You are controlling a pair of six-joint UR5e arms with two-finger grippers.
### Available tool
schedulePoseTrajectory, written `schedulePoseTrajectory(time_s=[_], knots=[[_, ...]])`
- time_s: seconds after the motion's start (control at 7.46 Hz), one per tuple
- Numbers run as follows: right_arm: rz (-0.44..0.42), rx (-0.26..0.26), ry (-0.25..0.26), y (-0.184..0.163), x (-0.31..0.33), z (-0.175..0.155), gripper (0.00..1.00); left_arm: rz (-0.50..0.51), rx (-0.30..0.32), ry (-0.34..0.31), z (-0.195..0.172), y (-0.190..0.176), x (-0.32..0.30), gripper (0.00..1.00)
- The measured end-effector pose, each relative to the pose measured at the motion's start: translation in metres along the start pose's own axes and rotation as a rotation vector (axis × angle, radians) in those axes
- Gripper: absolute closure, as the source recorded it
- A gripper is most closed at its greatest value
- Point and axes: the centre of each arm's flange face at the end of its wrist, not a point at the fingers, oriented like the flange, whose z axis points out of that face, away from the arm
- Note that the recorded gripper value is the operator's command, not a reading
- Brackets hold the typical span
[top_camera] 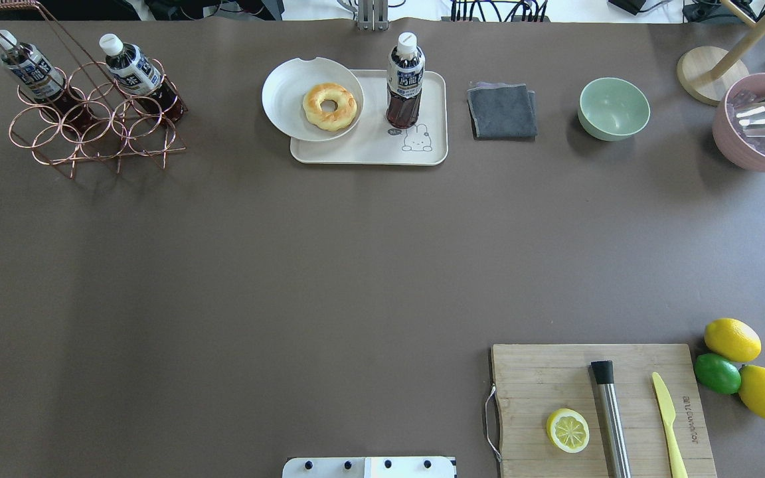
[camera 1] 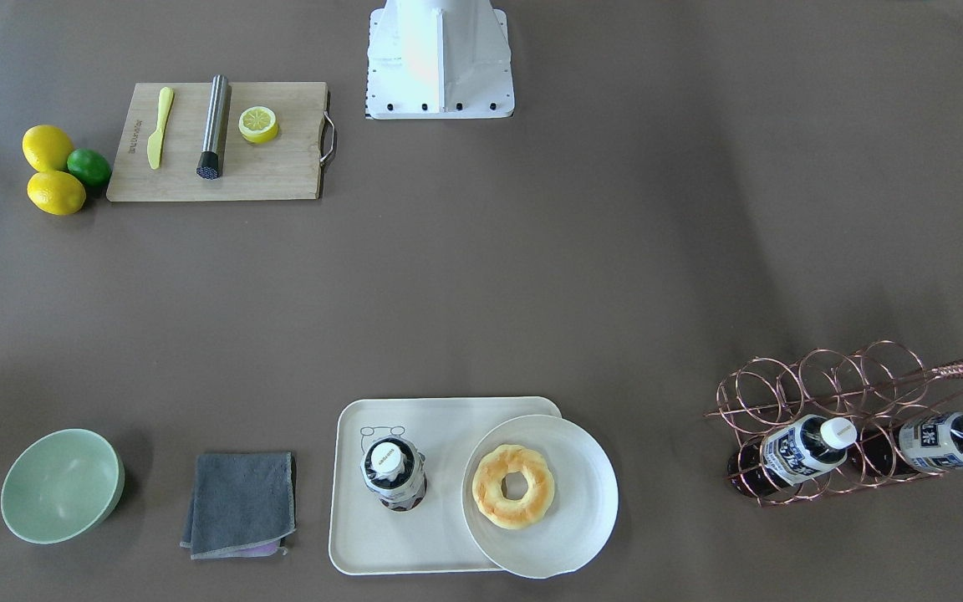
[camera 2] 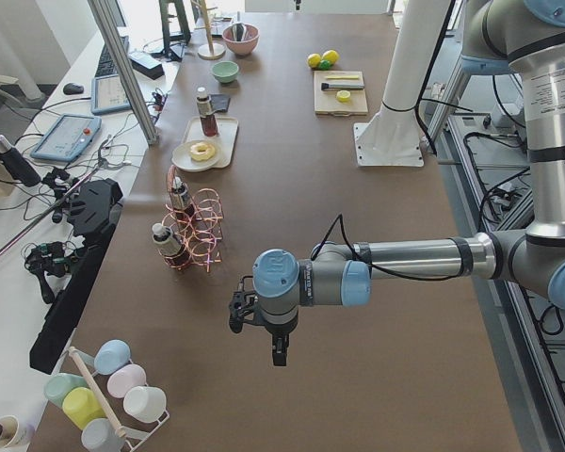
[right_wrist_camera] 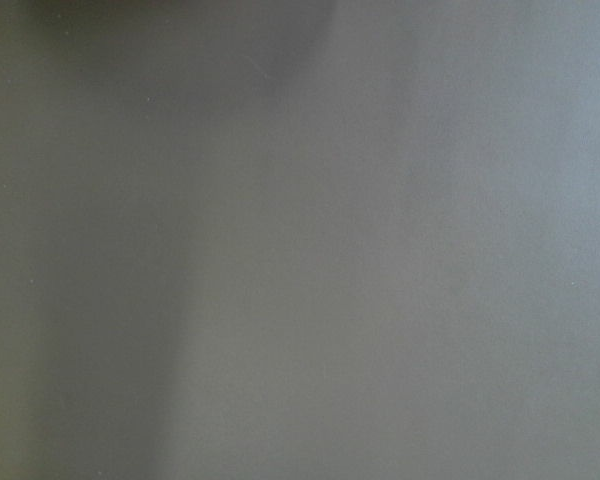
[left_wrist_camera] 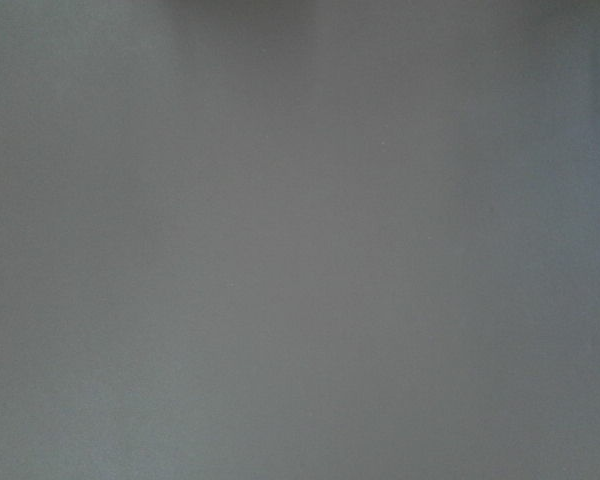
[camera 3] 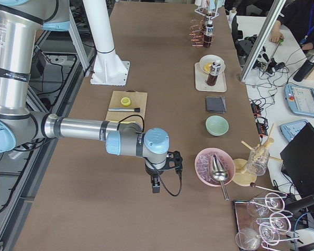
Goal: Place tea on tray
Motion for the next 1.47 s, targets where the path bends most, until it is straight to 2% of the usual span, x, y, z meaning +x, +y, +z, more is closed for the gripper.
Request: schedulePoseTrajectory(time_s=[1.47], knots=[[-0.004,0.003,-0.001,0.0002,-0.0004,0.0002,0.0,0.0,0.004,0.032,-0.0016,0.0007,0.0035,0.01]])
